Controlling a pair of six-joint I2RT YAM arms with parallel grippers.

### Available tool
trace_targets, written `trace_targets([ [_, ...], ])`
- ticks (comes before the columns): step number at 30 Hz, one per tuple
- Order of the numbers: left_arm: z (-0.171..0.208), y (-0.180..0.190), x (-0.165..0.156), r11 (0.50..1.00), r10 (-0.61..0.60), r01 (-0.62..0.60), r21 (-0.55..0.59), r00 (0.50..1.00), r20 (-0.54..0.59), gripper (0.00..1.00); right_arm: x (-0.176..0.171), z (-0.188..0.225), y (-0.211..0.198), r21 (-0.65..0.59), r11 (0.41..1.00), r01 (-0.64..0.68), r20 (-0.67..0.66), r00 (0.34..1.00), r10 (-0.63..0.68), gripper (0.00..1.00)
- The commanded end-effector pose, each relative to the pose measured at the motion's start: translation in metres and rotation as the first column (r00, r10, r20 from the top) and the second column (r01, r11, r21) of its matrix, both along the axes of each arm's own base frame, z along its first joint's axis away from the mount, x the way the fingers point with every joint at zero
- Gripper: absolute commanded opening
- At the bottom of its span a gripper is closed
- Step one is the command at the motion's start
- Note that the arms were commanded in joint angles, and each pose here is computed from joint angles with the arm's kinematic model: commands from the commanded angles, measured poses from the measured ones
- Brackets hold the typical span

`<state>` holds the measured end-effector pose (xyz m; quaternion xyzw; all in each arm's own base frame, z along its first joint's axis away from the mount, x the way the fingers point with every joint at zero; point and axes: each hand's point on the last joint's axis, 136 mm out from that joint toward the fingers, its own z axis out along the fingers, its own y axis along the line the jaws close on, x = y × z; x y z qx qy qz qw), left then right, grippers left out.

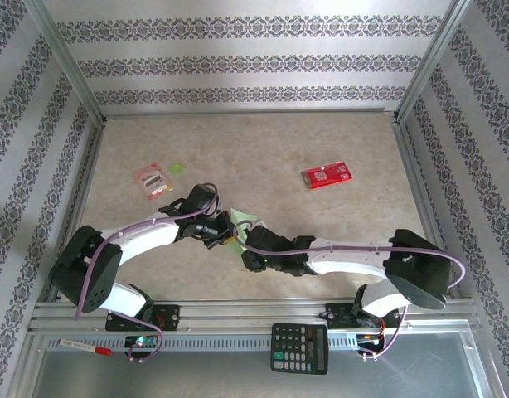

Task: Fold a paper plane with a square sheet of paper (pick it up from the middle)
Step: Perform the third fold on the triangle at the bottom-center of the table.

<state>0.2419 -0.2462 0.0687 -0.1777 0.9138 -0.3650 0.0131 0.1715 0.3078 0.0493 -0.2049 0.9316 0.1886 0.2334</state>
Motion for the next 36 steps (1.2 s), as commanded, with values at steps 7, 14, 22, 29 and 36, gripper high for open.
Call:
trace_targets([
  [7, 0.0, -0.004, -0.005, 1.0, 0.005, -0.004, 0.007, 0.998, -0.067, 0.0, 0.02, 0.002, 0.006, -0.063, 0.991, 0.117, 0.12, 0.987, -0.108, 0.39],
  [14, -0.002, -0.004, -0.005, 1.0, 0.004, -0.003, 0.008, 0.998, -0.069, 0.0, 0.018, -0.008, 0.014, -0.078, 0.989, 0.127, 0.106, 0.987, -0.118, 0.38],
  [22, -0.006, -0.005, -0.006, 1.0, 0.001, -0.001, 0.002, 0.997, -0.079, 0.0, 0.017, -0.018, 0.019, -0.126, 0.981, 0.149, 0.118, 0.984, -0.135, 0.37],
  [29, -0.006, -0.005, -0.007, 1.0, 0.001, -0.001, 0.001, 0.997, -0.079, 0.0, 0.02, -0.024, 0.012, -0.178, 0.964, 0.195, 0.139, 0.975, -0.172, 0.36],
  [36, -0.008, -0.004, -0.008, 1.0, -0.002, 0.002, 0.005, 0.997, -0.082, 0.0, 0.023, -0.025, 0.011, -0.203, 0.956, 0.212, 0.156, 0.971, -0.182, 0.3],
])
